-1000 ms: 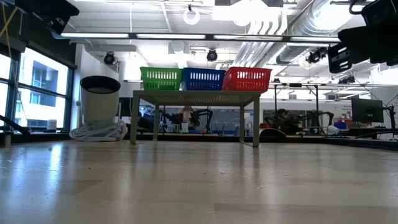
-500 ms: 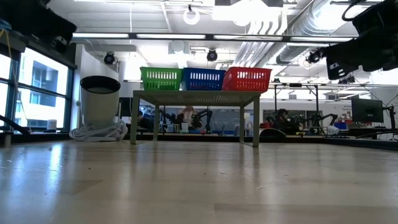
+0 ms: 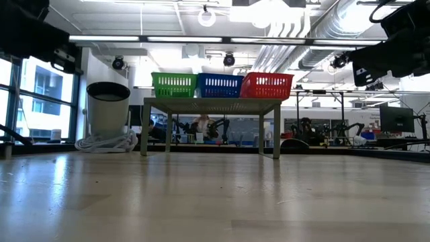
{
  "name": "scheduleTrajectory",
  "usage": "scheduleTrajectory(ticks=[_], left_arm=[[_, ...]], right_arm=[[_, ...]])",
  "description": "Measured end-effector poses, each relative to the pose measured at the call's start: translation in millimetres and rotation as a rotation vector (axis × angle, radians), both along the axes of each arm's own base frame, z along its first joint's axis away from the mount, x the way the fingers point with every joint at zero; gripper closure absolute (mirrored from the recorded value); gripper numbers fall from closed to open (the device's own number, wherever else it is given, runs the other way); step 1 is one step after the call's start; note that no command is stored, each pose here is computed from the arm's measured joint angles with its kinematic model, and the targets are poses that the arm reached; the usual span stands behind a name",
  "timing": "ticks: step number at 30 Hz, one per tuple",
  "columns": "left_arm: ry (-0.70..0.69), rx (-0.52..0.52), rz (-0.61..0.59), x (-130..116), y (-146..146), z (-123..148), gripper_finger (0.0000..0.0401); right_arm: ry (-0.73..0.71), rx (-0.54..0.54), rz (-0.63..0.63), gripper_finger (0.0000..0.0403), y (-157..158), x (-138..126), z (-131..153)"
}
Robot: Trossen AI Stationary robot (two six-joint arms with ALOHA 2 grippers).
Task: Pick & Place Office Desk Supplies
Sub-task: Return to Home Position
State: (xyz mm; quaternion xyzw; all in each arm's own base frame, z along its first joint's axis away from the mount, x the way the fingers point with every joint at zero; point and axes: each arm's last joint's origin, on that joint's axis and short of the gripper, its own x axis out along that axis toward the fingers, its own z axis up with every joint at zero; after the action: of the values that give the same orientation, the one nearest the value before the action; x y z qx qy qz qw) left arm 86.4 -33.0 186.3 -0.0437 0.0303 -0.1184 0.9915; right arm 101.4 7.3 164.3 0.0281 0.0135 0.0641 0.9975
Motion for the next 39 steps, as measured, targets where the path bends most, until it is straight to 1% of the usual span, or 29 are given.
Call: scheduleTrajectory(ticks=[2,6,9,11,15,20,22,27,31,35,39], left_arm=[[-0.01,-0.001,0.0,2,-1,-8,0.0401],[-0.076,0.0,-0.007,6,-3,-17,0.0401],[-0.091,0.006,-0.006,6,-3,-15,0.0401],[-0.107,0.035,-0.002,6,-3,-15,0.0401],[-0.146,0.062,0.057,8,3,-12,0.0401],[-0.094,0.045,0.15,12,14,-16,0.0401],[-0.073,0.03,0.146,13,17,-18,0.0401],[-0.078,0.022,0.12,14,25,-17,0.0401],[-0.062,0.002,0.152,15,31,-19,0.0401],[-0.015,-0.036,0.174,15,34,-23,0.0401],[-0.009,-0.069,0.189,15,35,-23,0.0401]], right_arm=[[0.0,0.0,0.0,0.0398,0,0,0],[0.0,0.0,0.0,0.0398,0,0,0],[0.0,0.0,0.0,0.0399,0,0,0],[0.001,0.0,0.0,0.0399,0,0,0],[0.001,0.0,0.001,0.0399,0,0,0],[0.001,0.0,0.001,0.0399,0,0,0],[0.001,0.0,0.001,0.0399,0,0,0],[0.002,0.0,0.001,0.0399,0,0,-1],[0.002,0.0,0.001,0.0399,0,0,-1],[0.002,0.0,0.001,0.0399,0,0,-1],[0.002,0.0,0.001,0.0399,0,0,-1]])
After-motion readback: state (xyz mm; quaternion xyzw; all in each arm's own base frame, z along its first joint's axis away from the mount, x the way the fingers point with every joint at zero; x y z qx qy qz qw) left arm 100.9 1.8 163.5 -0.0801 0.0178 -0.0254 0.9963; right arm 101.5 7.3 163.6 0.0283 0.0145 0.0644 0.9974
